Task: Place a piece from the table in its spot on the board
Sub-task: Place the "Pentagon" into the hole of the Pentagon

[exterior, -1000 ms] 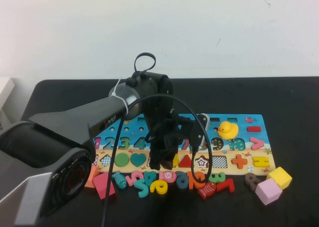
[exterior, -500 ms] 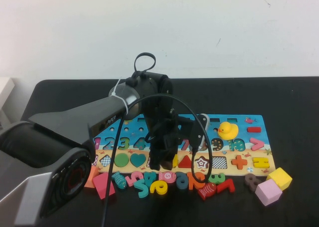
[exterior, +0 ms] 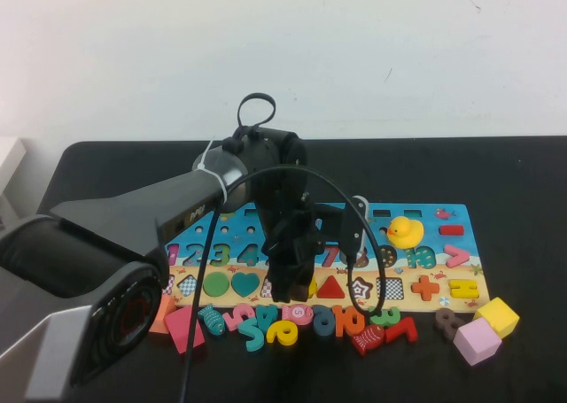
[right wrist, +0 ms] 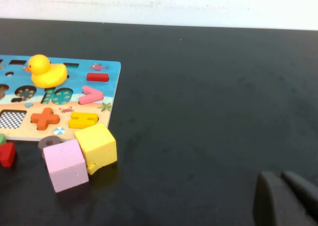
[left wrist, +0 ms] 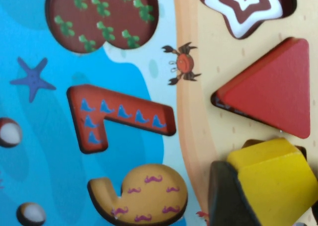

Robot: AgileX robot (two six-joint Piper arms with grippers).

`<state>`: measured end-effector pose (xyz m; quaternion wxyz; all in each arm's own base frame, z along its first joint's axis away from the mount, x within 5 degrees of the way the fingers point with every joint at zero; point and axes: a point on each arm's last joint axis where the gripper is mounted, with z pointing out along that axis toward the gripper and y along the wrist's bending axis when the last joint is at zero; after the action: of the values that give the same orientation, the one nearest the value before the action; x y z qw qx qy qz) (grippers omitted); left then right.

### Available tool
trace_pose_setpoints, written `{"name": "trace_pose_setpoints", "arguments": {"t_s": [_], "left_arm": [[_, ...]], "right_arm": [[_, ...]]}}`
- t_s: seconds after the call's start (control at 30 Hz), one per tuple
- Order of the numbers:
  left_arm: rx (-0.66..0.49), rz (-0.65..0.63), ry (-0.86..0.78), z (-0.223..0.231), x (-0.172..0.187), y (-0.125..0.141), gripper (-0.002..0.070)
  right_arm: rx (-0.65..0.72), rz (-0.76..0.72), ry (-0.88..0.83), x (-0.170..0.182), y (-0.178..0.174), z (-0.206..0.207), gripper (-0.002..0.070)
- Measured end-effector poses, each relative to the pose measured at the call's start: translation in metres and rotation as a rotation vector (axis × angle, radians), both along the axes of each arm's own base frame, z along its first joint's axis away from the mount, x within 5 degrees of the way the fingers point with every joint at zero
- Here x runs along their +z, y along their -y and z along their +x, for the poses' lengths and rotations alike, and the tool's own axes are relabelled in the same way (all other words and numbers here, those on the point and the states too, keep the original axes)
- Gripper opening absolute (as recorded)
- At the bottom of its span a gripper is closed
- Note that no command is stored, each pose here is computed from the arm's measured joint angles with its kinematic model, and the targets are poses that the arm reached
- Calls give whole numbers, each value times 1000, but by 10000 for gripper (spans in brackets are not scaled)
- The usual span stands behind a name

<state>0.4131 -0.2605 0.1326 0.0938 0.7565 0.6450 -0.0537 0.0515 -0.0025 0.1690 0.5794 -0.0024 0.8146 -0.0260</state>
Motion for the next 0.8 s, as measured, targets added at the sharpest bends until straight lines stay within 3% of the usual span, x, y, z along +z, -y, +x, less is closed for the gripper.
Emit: {"name": "trace_pose_setpoints", "arguments": {"t_s": [0.33,0.6,0.8], "left_arm": [[17,10,-2,-1,4,-1,324],[4,3,70,-4,47,-7,325],[6,-11,41,-9,56,-7,325]], "right_arm": [[0,0,0,0,0,0,19],[0,0,0,0,0,0,19],[0,0,0,0,0,0,19]]}}
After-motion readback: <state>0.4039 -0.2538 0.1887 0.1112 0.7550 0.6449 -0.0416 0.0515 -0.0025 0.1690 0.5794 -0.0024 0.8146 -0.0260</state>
